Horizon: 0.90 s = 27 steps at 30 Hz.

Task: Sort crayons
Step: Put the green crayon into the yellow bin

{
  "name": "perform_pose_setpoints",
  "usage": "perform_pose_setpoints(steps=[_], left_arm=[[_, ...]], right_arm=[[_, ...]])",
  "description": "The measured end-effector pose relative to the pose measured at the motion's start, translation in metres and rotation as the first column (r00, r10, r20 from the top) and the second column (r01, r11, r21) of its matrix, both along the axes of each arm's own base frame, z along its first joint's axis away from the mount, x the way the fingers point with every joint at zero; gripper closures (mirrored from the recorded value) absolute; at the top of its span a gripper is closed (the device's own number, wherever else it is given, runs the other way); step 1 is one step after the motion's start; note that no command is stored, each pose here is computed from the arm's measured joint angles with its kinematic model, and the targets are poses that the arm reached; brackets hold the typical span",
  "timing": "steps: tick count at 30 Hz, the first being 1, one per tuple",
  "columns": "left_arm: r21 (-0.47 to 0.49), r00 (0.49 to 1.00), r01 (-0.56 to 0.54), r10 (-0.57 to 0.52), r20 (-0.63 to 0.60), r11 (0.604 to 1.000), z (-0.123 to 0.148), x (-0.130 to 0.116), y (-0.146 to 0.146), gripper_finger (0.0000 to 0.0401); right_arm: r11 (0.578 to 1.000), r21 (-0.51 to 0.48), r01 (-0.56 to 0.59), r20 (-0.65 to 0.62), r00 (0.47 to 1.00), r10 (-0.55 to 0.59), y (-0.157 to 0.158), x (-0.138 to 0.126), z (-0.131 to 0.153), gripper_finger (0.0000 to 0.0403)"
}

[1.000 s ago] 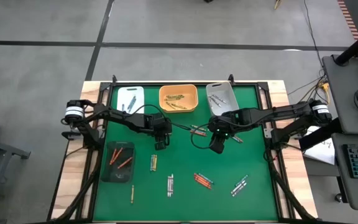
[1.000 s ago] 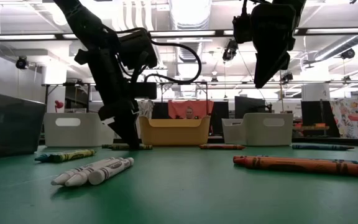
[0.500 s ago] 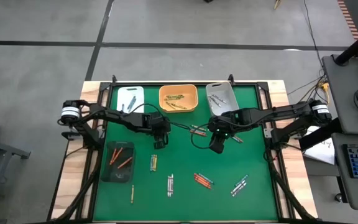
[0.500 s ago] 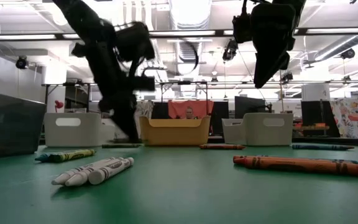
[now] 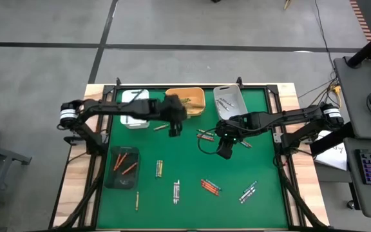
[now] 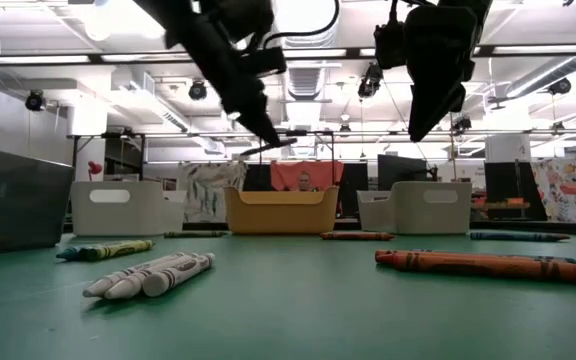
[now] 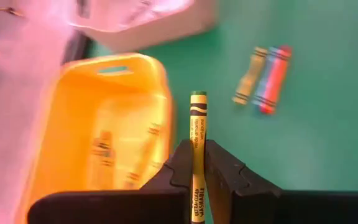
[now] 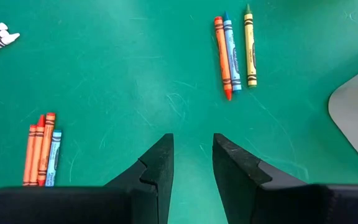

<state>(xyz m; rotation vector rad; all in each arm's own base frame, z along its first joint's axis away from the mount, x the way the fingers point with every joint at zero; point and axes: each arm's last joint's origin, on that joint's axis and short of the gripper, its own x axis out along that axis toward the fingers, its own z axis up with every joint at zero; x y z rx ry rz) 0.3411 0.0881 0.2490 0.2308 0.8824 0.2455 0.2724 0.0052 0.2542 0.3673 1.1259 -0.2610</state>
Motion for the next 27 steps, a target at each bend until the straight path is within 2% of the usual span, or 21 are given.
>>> perform_pose_setpoints(steps=[6,14,19,27], left_arm=[[0.015,0.994,-0.113,0.113,0.005,0.994,0.003,0.014,0.054,0.0401],[-0.037,0.958,-0.201,0.188,-0.218,0.979,-0.032,0.024,0.104,0.0401],[-0.060,0.933,-0.219,0.191,-0.304,0.974,-0.054,0.032,0.116,0.0401],[-0.054,0.939,-0.218,0.195,-0.285,0.974,-0.053,0.037,0.119,0.0366]], right_arm=[[1.000,0.000,-0.001,-0.001,1.000,0.001,0.000,0.000,0.000,0.0303],[1.000,0.000,-0.001,-0.002,1.000,0.001,0.000,0.000,0.000,0.0303],[1.000,0.000,-0.001,-0.002,1.000,0.001,0.000,0.000,0.000,0.0303],[1.000,0.000,-0.001,-0.002,1.000,0.001,0.000,0.000,0.000,0.0303]])
